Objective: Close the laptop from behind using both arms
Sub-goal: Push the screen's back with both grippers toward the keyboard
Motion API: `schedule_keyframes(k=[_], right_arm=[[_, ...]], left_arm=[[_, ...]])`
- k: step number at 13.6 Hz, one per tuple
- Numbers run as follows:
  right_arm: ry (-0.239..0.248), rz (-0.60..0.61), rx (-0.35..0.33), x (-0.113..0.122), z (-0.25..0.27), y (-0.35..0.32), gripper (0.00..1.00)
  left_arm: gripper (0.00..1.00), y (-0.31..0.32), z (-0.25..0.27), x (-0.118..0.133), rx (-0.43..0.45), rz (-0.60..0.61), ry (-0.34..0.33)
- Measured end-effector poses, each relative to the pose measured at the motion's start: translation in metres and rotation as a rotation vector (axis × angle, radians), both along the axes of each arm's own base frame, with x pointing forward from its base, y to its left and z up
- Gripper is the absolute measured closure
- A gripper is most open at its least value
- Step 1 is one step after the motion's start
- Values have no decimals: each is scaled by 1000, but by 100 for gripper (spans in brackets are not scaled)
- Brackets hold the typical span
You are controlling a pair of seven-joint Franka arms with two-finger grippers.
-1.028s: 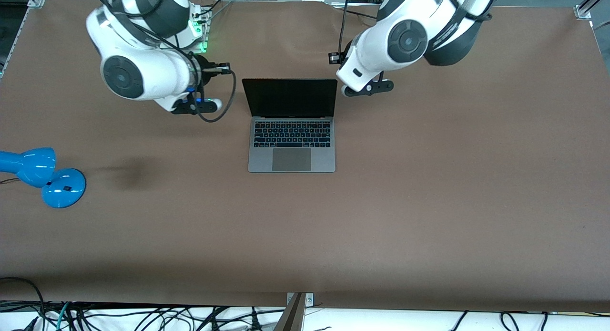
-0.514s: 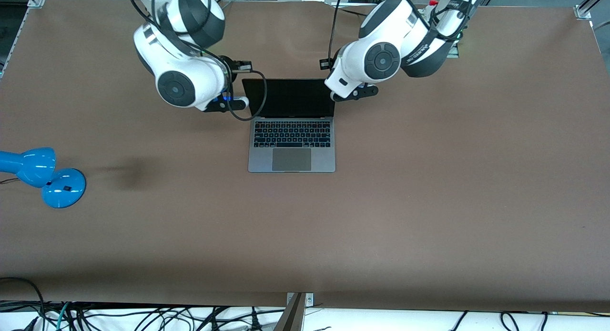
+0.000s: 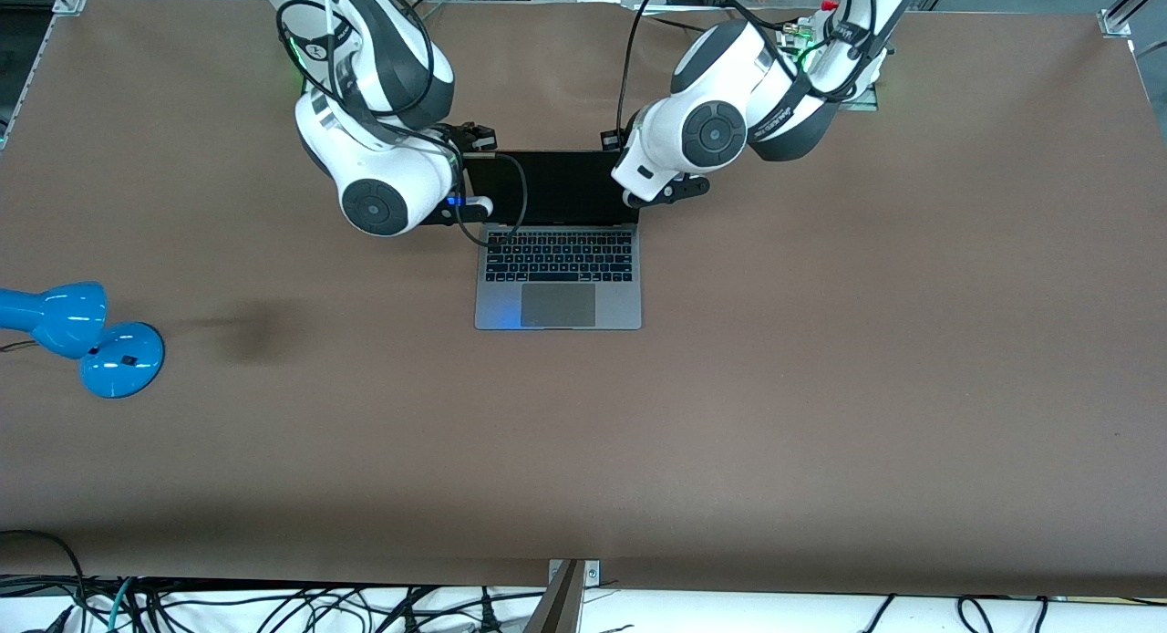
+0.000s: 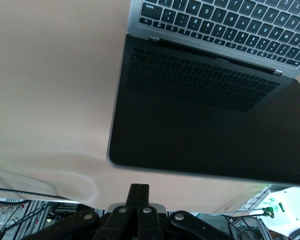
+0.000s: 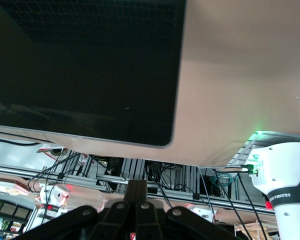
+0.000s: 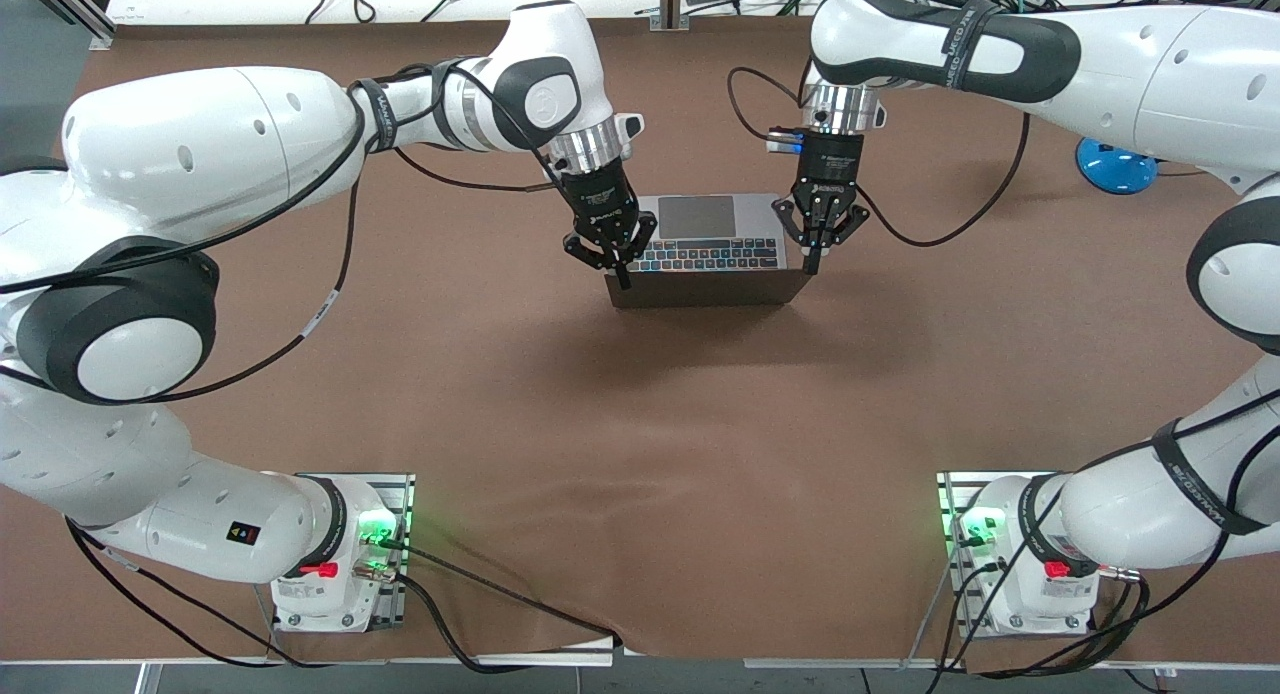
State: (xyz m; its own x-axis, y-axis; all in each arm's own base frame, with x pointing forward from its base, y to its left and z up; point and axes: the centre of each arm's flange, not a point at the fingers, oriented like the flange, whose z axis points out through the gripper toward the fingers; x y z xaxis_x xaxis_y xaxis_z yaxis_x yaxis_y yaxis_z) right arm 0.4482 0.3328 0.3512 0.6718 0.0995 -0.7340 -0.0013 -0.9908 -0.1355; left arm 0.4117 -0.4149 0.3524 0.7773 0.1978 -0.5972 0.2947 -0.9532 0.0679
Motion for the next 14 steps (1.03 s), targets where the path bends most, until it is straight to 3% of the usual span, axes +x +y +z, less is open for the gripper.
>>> schedule_keyframes(k=[7, 14], right_arm=[[-7, -2, 7, -7, -30, 17, 99], [-80, -43, 34, 7, -34, 18, 99]], left_arm=[[99, 3, -12, 13, 16, 1, -51], [99, 3, -18, 31, 5, 20, -59]])
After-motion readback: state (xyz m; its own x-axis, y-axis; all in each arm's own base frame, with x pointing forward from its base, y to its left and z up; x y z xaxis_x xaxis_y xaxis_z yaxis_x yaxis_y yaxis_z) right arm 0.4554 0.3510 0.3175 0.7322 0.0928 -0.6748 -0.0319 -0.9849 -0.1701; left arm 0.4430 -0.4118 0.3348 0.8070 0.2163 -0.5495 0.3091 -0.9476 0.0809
